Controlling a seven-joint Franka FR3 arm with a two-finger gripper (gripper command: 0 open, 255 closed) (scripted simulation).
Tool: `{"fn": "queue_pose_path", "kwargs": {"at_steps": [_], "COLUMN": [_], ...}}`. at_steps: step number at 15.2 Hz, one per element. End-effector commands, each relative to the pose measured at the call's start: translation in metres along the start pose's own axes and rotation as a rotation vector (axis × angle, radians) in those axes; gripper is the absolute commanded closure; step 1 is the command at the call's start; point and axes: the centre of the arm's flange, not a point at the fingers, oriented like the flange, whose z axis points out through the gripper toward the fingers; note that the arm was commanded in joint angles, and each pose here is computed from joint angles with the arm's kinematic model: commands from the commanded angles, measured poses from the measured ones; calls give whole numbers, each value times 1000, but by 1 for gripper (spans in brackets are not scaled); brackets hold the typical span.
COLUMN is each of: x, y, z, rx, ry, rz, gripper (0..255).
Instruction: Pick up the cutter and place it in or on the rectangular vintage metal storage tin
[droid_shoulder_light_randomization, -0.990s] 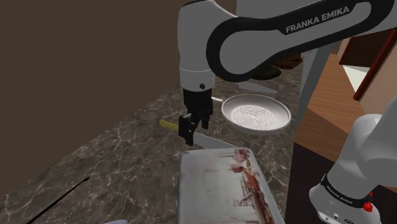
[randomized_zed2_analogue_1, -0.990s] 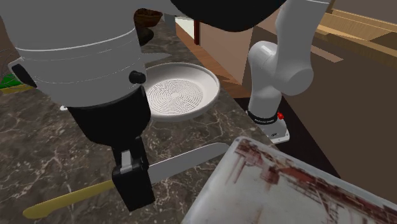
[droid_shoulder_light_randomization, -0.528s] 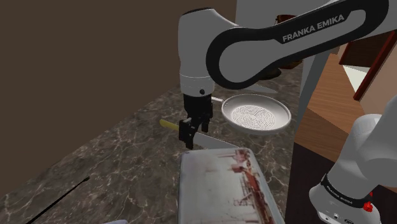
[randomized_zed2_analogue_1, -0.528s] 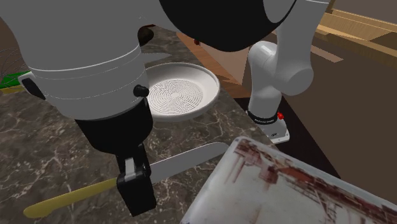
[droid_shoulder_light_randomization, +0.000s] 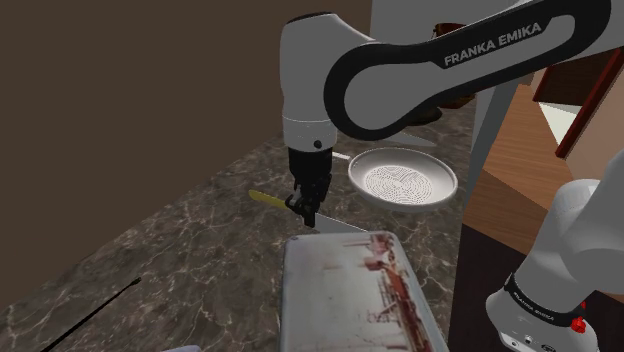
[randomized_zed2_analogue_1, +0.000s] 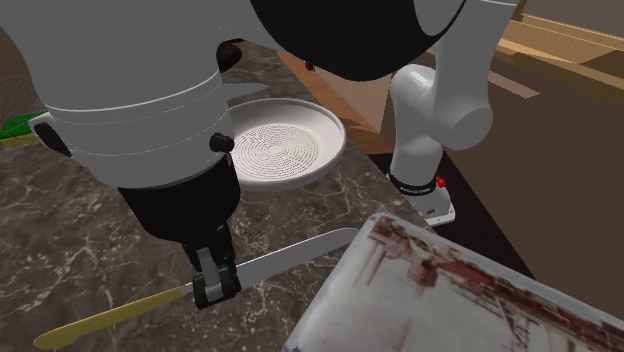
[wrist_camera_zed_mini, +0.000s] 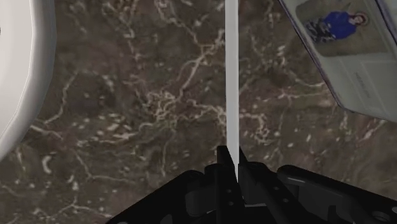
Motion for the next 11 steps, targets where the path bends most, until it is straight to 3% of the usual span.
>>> {"fn": "queue_pose_path", "kwargs": {"at_steps": [1,4,11], "x": [0,0,0], "y": [0,0,-3], "z": [0,0,-37], "rx": [0,0,0], "ry": [-1,0,0], "rz": [0,0,0], "gripper": [255,255,255]}}
